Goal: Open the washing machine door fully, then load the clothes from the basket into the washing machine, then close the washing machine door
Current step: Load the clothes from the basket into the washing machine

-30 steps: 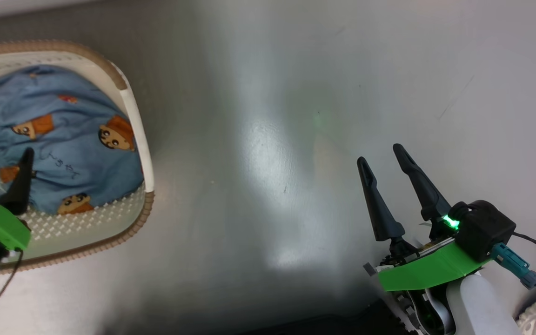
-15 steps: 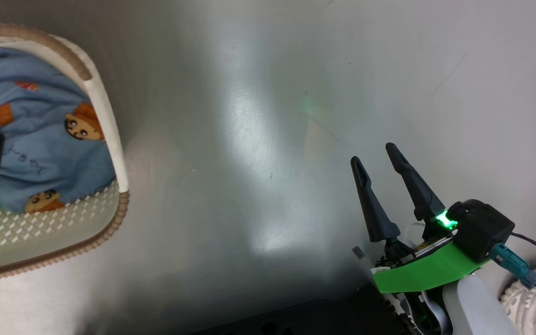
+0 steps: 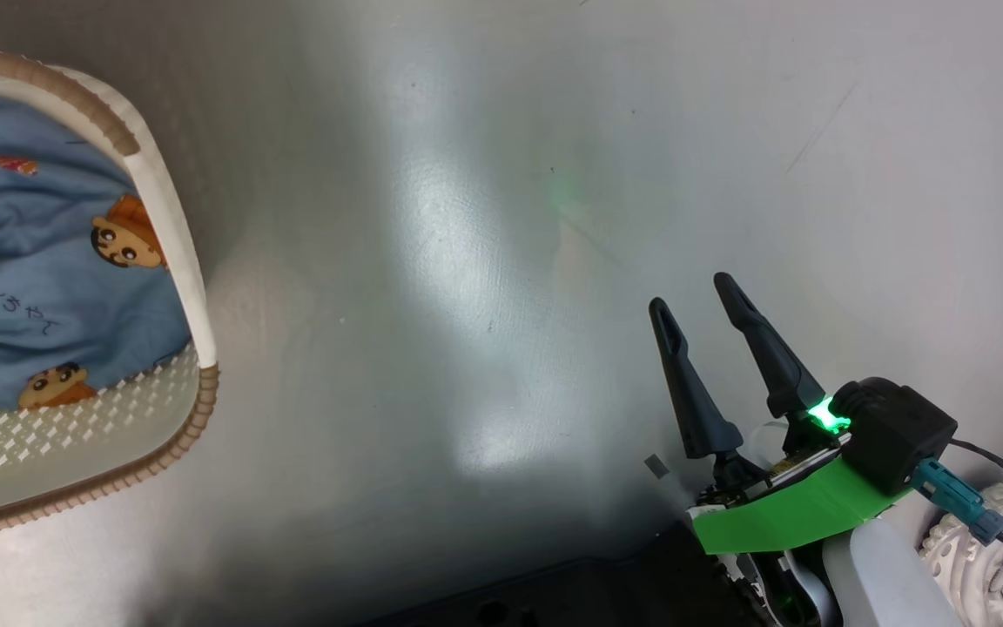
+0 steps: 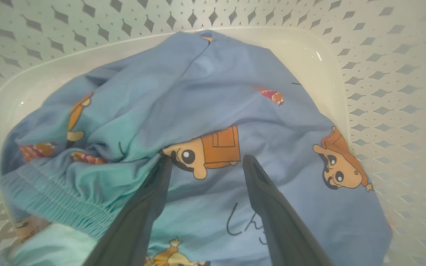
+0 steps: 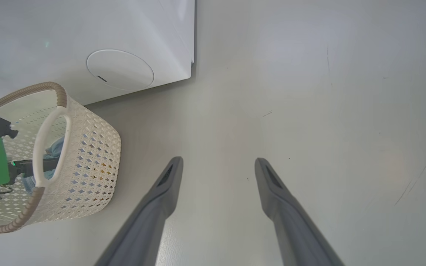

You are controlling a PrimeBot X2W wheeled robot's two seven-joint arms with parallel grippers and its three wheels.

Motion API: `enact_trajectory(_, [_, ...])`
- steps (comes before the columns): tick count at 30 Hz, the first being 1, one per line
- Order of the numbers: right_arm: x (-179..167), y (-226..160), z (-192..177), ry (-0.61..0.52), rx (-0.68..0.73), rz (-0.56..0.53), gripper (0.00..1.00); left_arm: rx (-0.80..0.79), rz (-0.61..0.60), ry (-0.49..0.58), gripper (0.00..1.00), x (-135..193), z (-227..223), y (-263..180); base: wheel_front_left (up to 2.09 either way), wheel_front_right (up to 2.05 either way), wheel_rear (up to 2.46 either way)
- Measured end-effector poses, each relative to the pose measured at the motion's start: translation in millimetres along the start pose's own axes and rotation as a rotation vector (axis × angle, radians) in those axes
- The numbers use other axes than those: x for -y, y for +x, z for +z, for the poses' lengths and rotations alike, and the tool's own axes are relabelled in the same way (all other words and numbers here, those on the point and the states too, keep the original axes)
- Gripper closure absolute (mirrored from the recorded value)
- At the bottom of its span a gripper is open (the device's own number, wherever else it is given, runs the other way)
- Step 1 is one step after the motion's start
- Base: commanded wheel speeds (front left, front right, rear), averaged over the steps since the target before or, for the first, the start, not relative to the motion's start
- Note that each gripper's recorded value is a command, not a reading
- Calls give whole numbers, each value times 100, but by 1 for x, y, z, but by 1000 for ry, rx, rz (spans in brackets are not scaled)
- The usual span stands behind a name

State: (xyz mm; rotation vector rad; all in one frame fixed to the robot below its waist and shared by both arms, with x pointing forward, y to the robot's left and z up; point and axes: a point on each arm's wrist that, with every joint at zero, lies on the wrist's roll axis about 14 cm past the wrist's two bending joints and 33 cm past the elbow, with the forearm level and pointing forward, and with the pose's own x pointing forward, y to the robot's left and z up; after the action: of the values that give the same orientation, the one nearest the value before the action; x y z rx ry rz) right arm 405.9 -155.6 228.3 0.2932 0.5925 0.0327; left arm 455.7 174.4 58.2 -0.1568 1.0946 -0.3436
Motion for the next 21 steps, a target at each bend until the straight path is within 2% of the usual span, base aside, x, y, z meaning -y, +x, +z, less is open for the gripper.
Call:
enact_trajectory(14, [-1,-6,-8,11,-24,-5,0,-180,63,126,0,-14,-23,7,0,0,0])
enact_trajectory(21, [-4,-6,-5,17,-19,1,0,-242,100,140,0,-19,-33,6,0,0,0])
